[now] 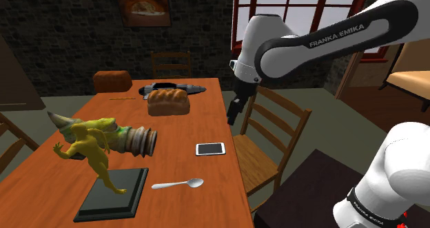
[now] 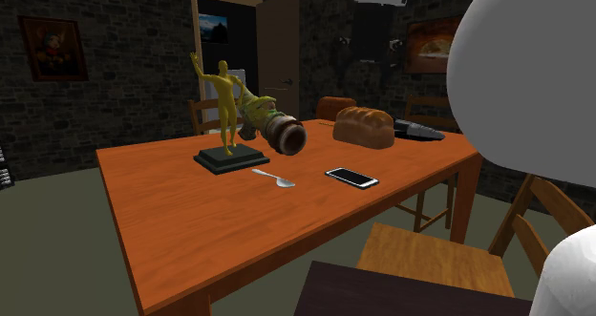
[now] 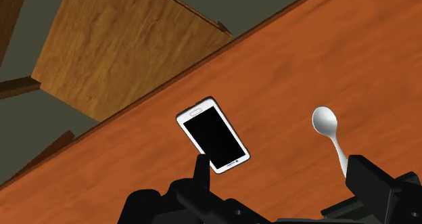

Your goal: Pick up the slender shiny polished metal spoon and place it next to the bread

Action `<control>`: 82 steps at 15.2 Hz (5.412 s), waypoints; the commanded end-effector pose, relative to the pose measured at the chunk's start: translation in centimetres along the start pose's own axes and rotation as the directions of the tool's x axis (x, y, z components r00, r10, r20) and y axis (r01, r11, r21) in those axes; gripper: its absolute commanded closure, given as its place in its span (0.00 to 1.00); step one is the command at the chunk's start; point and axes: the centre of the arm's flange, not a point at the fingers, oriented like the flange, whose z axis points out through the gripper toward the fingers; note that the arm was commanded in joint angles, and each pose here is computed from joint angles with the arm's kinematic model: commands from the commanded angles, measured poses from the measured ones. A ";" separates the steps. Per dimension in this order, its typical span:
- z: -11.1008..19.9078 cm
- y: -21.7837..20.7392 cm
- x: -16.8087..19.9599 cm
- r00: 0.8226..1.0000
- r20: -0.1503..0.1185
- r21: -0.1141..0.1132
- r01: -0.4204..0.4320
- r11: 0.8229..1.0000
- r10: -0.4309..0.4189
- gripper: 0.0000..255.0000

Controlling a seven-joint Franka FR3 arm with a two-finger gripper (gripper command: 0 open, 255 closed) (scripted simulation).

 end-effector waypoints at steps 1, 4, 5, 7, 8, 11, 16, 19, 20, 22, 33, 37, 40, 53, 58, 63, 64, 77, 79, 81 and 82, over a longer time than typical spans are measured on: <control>2.1 -1.0 1.4 1.000 -0.004 0.012 0.027 1.000 -0.027 0.00; 5.1 -2.8 3.0 0.998 -0.008 0.029 0.067 0.997 -0.067 0.00; 6.1 -3.4 3.5 0.997 -0.009 0.035 0.080 0.996 -0.080 0.00; 8.1 -4.6 4.6 0.994 -0.012 0.046 0.107 0.993 -0.106 0.00; 9.0 -5.2 5.1 0.993 -0.014 0.052 0.120 0.991 -0.119 0.00; 12.0 -7.2 6.5 0.987 -0.019 0.068 0.159 0.985 -0.158 0.00; 16.7 -10.8 8.7 0.974 -0.029 0.096 0.225 0.970 -0.223 0.00; 19.6 -13.0 10.0 0.965 -0.036 0.112 0.263 0.958 -0.261 0.00; 20.5 -13.8 10.4 0.961 -0.039 0.117 0.276 0.954 -0.273 0.00; 22.3 -15.4 11.2 0.953 -0.044 0.127 0.301 0.945 -0.298 0.00; 27.3 -16.9 11.6 0.949 -0.047 0.133 0.315 0.940 -0.312 0.00; 27.3 -16.9 11.6 0.949 -0.047 0.133 0.315 0.940 -0.312 0.00; 27.3 -16.9 11.6 0.949 -0.047 0.133 0.315 0.940 -0.312 1.00; 25.2 -17.0 11.9 0.949 -0.047 0.133 0.315 0.940 -0.312 1.00; 22.6 -17.1 12.4 0.949 -0.047 0.133 0.315 0.940 -0.312 1.00; 20.0 -17.2 12.8 0.949 -0.047 0.133 0.315 0.940 -0.312 1.00; 19.5 -17.2 12.9 0.949 -0.047 0.133 0.315 0.940 -0.312 1.00; 12.8 -17.6 14.1 0.949 -0.047 0.133 0.315 0.940 -0.312 1.00; 11.7 -17.6 14.3 0.949 -0.047 0.133 0.315 0.940 -0.312 1.00; 10.7 -17.7 14.4 0.949 -0.047 0.133 0.315 0.940 -0.312 1.00; 10.2 -17.7 14.5 0.949 -0.047 0.133 0.315 0.940 -0.312 1.00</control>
